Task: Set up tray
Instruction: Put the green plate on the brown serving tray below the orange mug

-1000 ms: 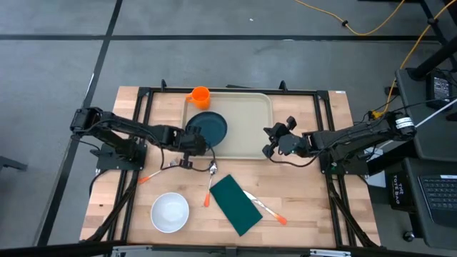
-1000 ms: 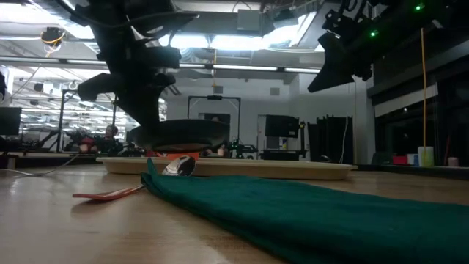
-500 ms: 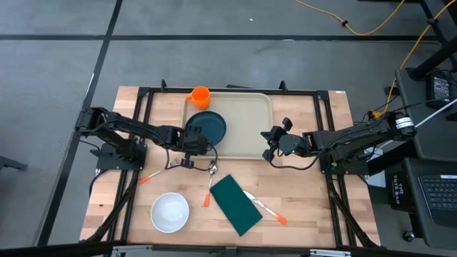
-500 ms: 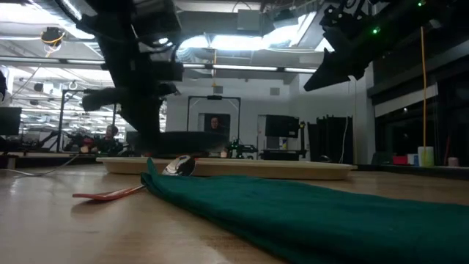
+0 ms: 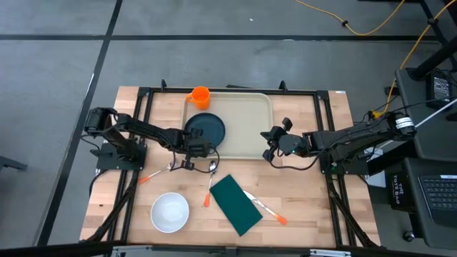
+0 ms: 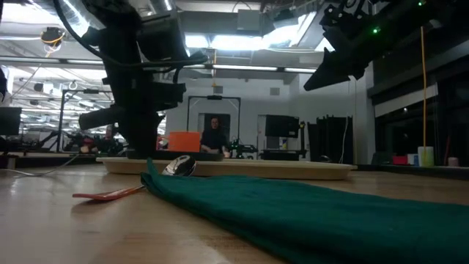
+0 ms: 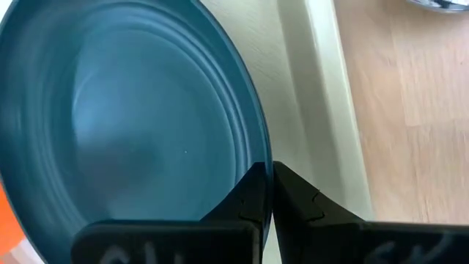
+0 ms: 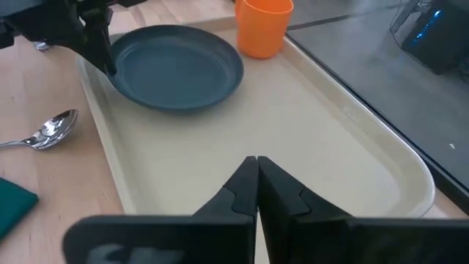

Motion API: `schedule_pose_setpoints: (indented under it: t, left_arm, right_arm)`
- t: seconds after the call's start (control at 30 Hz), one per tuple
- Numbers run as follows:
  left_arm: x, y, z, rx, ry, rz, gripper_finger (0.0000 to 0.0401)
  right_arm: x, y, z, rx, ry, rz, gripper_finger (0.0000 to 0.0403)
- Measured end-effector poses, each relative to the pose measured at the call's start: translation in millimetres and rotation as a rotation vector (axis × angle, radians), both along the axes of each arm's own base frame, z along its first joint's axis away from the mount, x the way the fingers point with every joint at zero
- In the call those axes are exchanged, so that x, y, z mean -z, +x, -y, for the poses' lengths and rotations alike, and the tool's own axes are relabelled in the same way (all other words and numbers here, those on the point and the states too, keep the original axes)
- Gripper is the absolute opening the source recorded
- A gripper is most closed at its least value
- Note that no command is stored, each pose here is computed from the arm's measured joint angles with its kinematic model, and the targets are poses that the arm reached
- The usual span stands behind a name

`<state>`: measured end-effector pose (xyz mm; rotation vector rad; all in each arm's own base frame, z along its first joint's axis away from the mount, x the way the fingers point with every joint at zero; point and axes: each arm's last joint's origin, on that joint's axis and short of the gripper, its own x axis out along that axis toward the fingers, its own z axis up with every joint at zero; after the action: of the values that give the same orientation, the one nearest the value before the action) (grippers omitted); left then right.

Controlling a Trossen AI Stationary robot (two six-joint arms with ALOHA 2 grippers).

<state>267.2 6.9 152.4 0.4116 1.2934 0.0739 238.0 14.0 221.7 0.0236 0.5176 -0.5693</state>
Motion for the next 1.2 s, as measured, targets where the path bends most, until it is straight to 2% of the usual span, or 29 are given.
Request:
schedule_pose_setpoints:
  t: [0.43, 0.7, 0.9, 1.1, 1.2]
  left_arm:
    - [0.1, -0.2, 0.0, -0.017, -0.005, 0.003, 0.0025]
    - [0.0, -0.2, 1.2, -0.013, 0.0, 0.003, 0.0052]
    - [-0.2, -0.2, 6.7, 0.005, 0.031, 0.003, 0.0072]
    - [-1.0, -0.4, 11.5, 0.04, 0.118, -0.006, 0.0084]
    - [-1.0, -0.5, 13.1, 0.047, 0.116, -0.006, 0.0083]
  right_arm:
    - [0.0, 0.0, 0.0, 0.0, 0.0, 0.0, 0.0012]
    - [0.0, 0.0, 0.0, 0.0, 0.0, 0.0, 0.0012]
    - [0.0, 0.0, 0.0, 0.0, 0.0, 0.0, 0.0012]
    - [0.0, 0.0, 0.0, 0.0, 0.0, 0.0, 0.0012]
    - [0.0, 0.0, 0.0, 0.0, 0.0, 0.0, 0.0012]
